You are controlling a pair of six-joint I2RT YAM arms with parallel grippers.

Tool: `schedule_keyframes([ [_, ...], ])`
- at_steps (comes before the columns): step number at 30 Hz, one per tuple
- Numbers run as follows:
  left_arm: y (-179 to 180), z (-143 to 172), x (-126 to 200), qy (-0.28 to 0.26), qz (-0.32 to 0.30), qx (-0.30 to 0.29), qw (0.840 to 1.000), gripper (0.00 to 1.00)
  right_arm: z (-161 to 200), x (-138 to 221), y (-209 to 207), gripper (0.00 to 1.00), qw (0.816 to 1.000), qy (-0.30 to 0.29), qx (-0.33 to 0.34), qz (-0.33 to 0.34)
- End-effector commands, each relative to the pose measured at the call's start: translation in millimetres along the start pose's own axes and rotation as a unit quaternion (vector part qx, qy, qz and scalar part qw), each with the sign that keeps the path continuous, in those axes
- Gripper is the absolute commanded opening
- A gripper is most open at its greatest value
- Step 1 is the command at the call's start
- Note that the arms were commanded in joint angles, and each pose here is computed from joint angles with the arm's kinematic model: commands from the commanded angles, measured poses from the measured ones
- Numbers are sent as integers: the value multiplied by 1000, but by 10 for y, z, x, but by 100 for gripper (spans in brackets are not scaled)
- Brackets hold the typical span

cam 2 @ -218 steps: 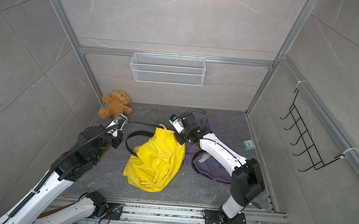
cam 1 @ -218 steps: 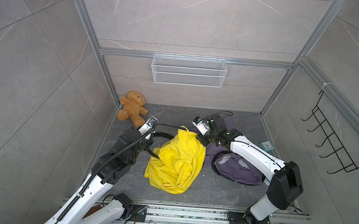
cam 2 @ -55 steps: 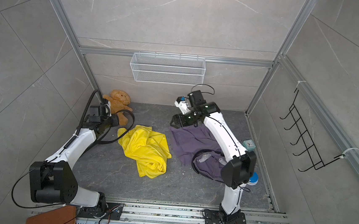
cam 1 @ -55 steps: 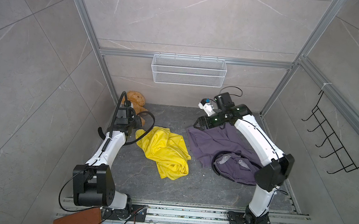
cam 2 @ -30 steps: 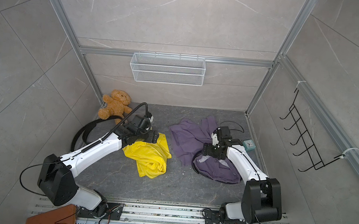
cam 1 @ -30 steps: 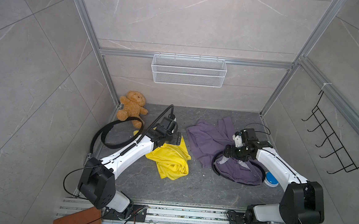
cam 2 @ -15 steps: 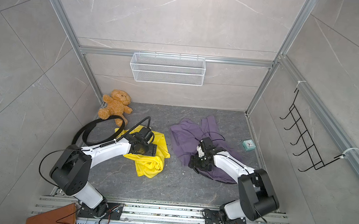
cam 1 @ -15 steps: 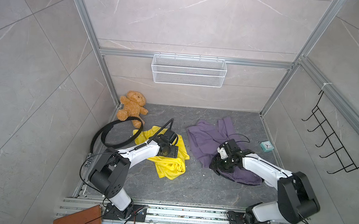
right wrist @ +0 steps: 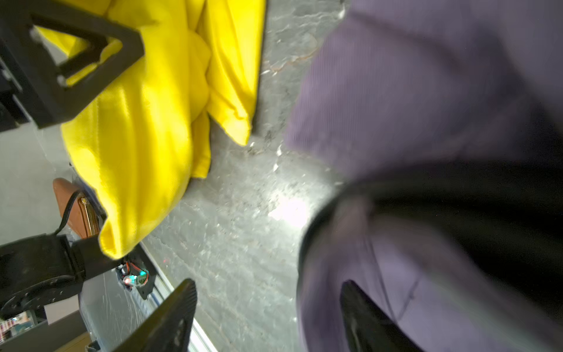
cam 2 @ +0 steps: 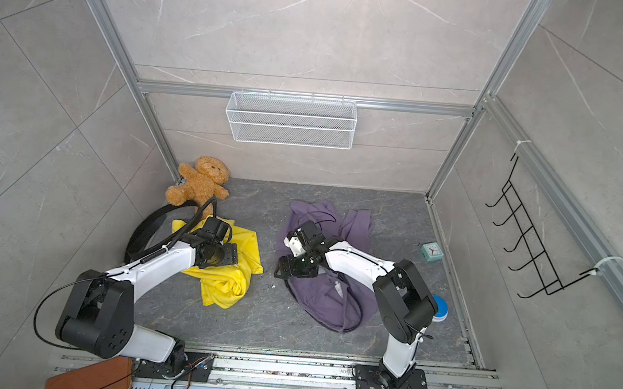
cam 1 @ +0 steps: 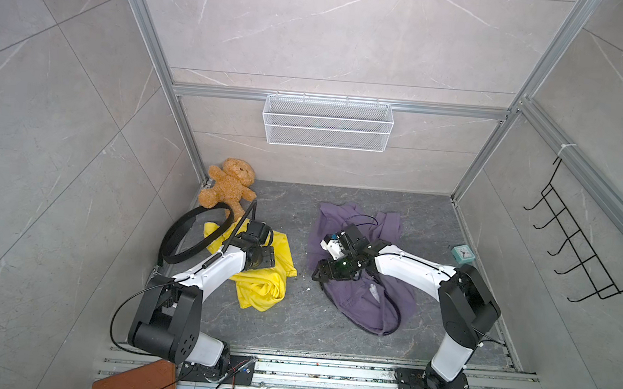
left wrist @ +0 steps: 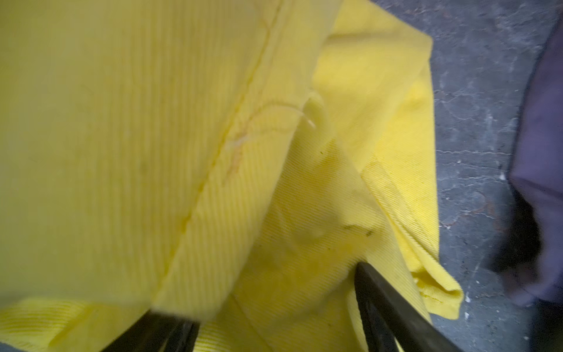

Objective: Remove the belt from the trousers
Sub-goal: Move the trousers to the center of the board, then adjust the trousers at the center of the board.

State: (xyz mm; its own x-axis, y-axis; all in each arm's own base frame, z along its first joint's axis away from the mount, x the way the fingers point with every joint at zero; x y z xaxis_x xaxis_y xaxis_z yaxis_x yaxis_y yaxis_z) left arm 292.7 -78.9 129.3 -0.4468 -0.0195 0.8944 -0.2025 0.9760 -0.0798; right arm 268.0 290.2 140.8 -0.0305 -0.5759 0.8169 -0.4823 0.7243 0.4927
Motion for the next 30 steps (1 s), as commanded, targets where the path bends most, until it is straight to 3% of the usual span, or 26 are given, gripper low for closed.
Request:
schedule_keyframes([
  [1,-188,-150,186,-30,27,-24,999,80,172,436,-124,80,995,19,24,94],
  [5,-420,-211,311,-45,59,-44,996,79,309,780,-263,82,988,4,14,154],
  [10,-868,-238,561,-76,107,-107,986,80,545,1166,-719,83,975,-35,-54,213],
  [15,-1294,-261,607,-77,158,-145,974,80,769,941,-772,75,982,-18,-93,163],
  [20,-1800,-211,545,-65,190,-214,956,80,984,751,-990,69,972,-6,-116,203],
  [24,-1942,-222,517,-66,200,-221,952,80,1005,530,-1007,63,976,-4,-114,184],
  [25,-1963,-225,523,-67,203,-221,951,80,997,473,-1002,60,977,-3,-111,183],
  [26,-1977,-227,523,-67,205,-223,951,80,979,411,-995,51,978,0,-107,179],
  [29,-2027,-205,536,-67,215,-235,945,80,896,305,-953,7,981,0,-80,178],
  [30,-2031,-191,544,-67,215,-241,944,80,842,319,-895,2,982,-10,-57,182],
])
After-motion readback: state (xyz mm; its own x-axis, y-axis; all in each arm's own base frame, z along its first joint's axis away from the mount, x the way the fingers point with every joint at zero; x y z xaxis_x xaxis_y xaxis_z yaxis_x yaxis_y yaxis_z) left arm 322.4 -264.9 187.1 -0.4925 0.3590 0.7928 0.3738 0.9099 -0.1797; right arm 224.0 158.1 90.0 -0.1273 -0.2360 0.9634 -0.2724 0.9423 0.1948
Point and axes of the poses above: each gripper's point midway between its finger pads, its own x axis back along the fingers, its own y axis along the line the jaws close on, z = x × y, the point moved 6 cm from there along x, back along the fingers, and after that the axes turned 3 degrees about x, right-handed, at the moved point
